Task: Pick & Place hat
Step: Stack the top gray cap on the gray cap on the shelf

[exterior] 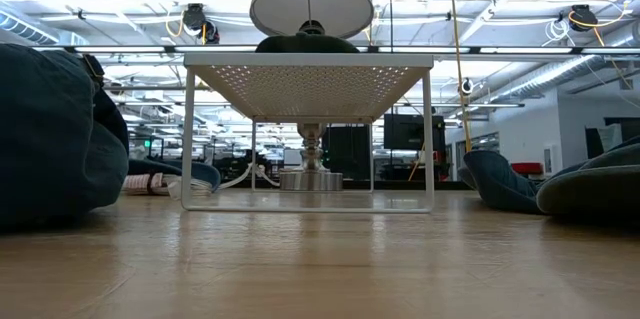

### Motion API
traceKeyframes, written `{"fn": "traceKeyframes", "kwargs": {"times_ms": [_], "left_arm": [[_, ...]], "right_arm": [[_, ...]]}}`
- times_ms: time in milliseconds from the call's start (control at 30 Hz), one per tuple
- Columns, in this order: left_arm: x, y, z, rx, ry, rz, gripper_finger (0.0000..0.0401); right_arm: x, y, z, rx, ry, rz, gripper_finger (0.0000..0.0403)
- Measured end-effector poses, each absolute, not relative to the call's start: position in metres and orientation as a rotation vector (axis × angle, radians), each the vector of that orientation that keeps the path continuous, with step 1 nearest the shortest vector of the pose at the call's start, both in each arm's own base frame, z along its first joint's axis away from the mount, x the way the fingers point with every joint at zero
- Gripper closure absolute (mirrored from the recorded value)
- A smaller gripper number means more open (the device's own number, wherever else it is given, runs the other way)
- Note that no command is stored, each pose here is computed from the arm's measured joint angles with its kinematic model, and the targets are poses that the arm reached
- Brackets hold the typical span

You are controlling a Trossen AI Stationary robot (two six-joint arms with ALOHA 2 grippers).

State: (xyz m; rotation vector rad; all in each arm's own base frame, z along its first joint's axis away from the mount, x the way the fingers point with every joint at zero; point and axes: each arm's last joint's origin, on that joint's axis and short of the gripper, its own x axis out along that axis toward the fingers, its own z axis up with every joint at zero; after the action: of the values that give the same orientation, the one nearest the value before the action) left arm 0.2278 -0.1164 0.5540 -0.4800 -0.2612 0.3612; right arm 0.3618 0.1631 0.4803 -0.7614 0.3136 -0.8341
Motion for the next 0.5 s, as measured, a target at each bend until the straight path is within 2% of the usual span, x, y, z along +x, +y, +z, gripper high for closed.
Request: {"fn": "traceKeyframes", "kwargs": {"times_ms": [300, 500], "left_arm": [[0.227, -0.116, 0.556, -0.34, -0.249, 0.386, 0.0187], [0.229, -0.113, 0.56, -0.521, -0.318, 0.303, 0.0128]], "right_arm": [[0.324, 0.147, 0.509, -0.81, 0.322, -0.787, 0.04], [0.318, 0.144, 0.512, -0.856, 0.344, -0.779, 0.04]]}}
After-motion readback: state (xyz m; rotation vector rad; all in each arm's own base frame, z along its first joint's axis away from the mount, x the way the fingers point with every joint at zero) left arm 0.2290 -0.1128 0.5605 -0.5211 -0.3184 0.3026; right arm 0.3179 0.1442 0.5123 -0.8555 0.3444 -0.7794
